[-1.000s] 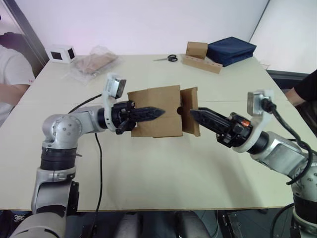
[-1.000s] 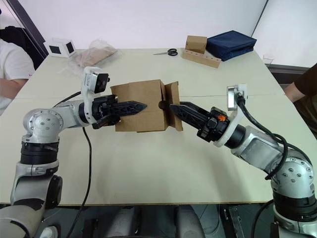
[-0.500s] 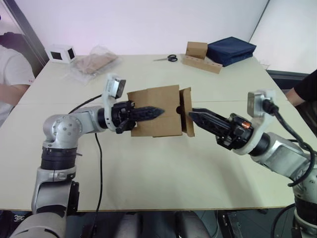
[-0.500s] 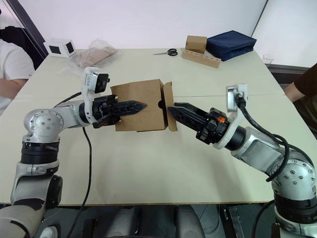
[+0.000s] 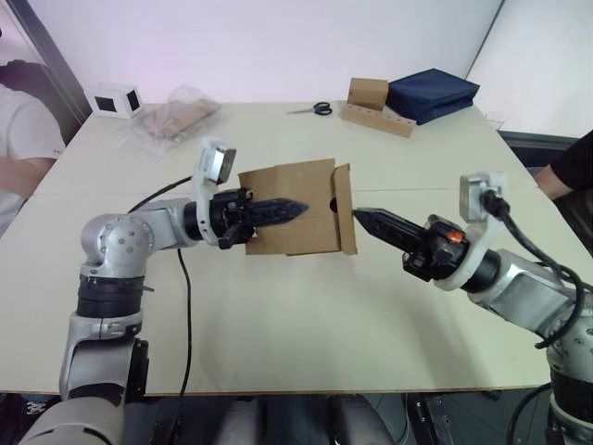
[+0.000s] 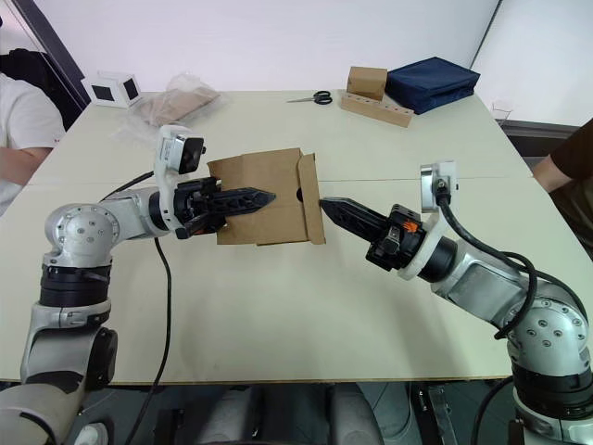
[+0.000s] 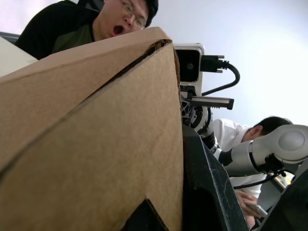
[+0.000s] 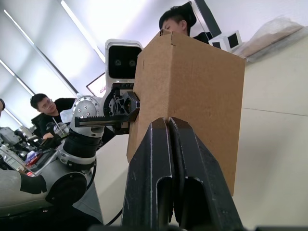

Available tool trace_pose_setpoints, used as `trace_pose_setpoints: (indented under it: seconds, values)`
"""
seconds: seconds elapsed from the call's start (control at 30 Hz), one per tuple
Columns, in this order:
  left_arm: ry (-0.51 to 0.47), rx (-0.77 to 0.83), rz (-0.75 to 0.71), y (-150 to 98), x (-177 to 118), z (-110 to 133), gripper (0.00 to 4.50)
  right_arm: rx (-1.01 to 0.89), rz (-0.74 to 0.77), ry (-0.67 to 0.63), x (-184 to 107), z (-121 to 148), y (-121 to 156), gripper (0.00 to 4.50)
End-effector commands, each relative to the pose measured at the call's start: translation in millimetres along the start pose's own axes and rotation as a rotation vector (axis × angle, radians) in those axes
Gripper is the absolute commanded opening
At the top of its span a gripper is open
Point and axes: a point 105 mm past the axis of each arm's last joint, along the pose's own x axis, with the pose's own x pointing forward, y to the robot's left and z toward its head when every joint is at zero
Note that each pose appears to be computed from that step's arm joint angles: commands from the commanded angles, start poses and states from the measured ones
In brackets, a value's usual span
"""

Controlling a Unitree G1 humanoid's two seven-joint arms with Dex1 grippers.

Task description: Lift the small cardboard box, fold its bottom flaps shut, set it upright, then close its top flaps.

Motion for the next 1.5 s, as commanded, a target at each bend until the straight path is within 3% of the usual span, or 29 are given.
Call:
trace_pose_setpoints:
  seconds: [0.03,0.33,0.43,0.53,1.5]
  values:
    - [-0.015,0.06,-0.044,-13,2,11,0.0,-0.035,0.006,-0.014,-1,5,4,0.04]
    - [-0.016,0.055,-0.036,-12,1,10,0.0,-0.048,-0.041,-0.033,-6,12,-6,0.04]
    - [-0.015,0.053,-0.034,-12,1,10,0.0,-0.035,-0.038,-0.035,-7,12,-6,0.76]
    - [-0.016,0.053,-0.033,-11,1,10,0.0,-0.04,-0.027,-0.017,-5,9,-3,1.85]
    - [-0.039,0.055,-0.027,-10,7,8,0.0,-0.11,-0.072,-0.03,3,11,-10,1.85]
